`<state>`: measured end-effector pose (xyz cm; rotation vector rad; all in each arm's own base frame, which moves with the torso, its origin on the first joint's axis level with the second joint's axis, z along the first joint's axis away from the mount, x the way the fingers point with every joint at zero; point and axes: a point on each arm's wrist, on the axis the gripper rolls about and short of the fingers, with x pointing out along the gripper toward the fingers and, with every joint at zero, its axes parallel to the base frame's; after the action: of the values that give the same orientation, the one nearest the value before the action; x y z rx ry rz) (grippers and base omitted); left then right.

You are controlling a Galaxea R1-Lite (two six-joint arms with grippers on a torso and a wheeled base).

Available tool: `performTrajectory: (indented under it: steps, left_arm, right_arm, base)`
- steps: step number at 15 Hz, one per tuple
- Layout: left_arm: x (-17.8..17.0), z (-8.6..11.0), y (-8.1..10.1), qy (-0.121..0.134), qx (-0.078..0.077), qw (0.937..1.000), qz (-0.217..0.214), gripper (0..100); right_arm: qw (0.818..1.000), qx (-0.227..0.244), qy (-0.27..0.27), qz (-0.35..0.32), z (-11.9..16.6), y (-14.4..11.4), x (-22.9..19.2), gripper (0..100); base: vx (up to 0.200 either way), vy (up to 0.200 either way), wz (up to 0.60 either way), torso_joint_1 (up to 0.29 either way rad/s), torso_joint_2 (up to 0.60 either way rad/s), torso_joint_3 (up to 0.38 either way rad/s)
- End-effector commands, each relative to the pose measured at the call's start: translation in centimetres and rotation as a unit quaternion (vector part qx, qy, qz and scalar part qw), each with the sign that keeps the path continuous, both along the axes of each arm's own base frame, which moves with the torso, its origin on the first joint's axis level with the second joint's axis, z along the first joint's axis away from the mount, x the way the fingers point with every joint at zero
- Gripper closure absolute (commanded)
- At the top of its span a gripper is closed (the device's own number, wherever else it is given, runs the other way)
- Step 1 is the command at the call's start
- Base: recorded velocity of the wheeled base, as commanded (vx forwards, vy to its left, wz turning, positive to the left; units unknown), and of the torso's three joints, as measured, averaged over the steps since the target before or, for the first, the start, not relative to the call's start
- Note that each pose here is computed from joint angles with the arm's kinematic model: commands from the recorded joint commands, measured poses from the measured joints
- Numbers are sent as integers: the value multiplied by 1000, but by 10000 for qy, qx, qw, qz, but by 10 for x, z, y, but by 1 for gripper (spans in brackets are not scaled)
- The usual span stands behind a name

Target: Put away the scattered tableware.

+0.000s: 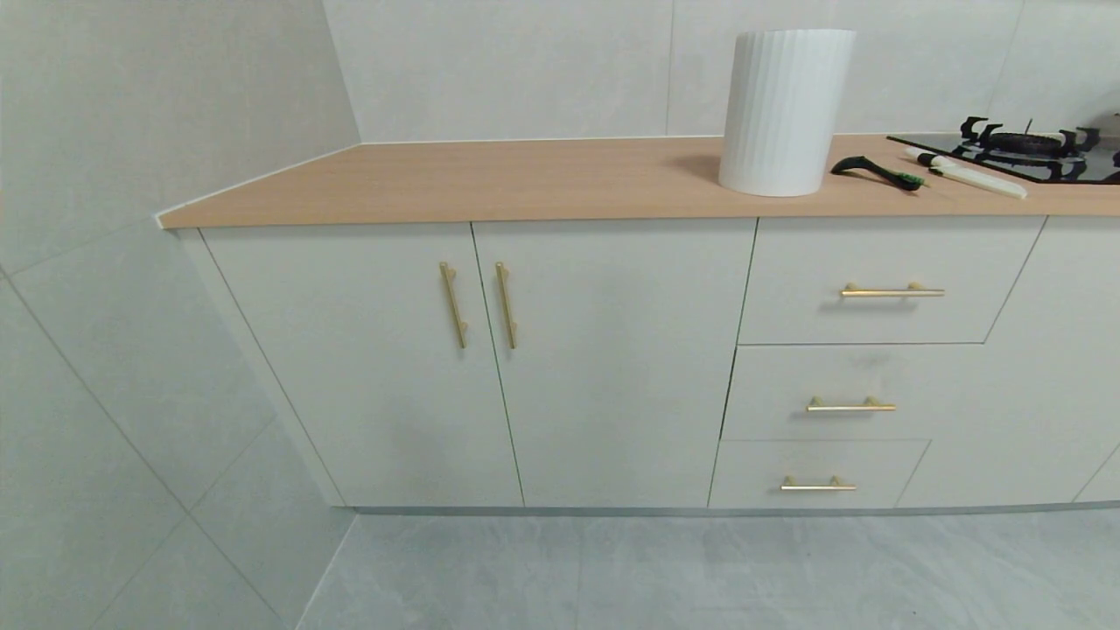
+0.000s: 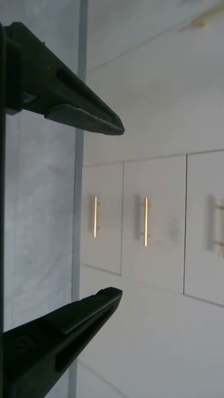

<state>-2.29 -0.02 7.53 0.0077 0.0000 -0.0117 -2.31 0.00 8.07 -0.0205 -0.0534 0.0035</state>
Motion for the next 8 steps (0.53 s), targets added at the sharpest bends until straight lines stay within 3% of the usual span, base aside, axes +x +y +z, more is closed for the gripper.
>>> performTrajectory:
  steps: [1,3,5,6,7,8]
  left_arm:
    - [0,0,0,8,-8,10000,-3,0]
    - [0,0,0,8,-15,10000,-11,0]
    - [0,0,0,8,-15,10000,5,0]
    - [0,0,0,8,-15,10000,-11,0]
    - [0,0,0,8,-15,10000,-11,0]
    - [0,0,0,8,-15,10000,5,0]
  right_arm:
    - [10000,-3,75,-51,0,0,1,0]
    - [9990,62,43,-447,0,-2,1,0]
    - [10000,-12,22,-36,0,0,0,0]
    - [9995,-299,34,34,0,0,0,0]
    - [9992,-334,65,-205,-1,-1,0,0]
    - [9986,139,77,-497,-1,-2,0,0]
  base:
    - [0,0,0,0,0,0]
    - [0,0,0,0,0,0]
    - [0,0,0,0,0,0]
    - [0,0,0,0,0,0]
    - [0,0,0,0,0,0]
    - [0,0,0,0,0,0]
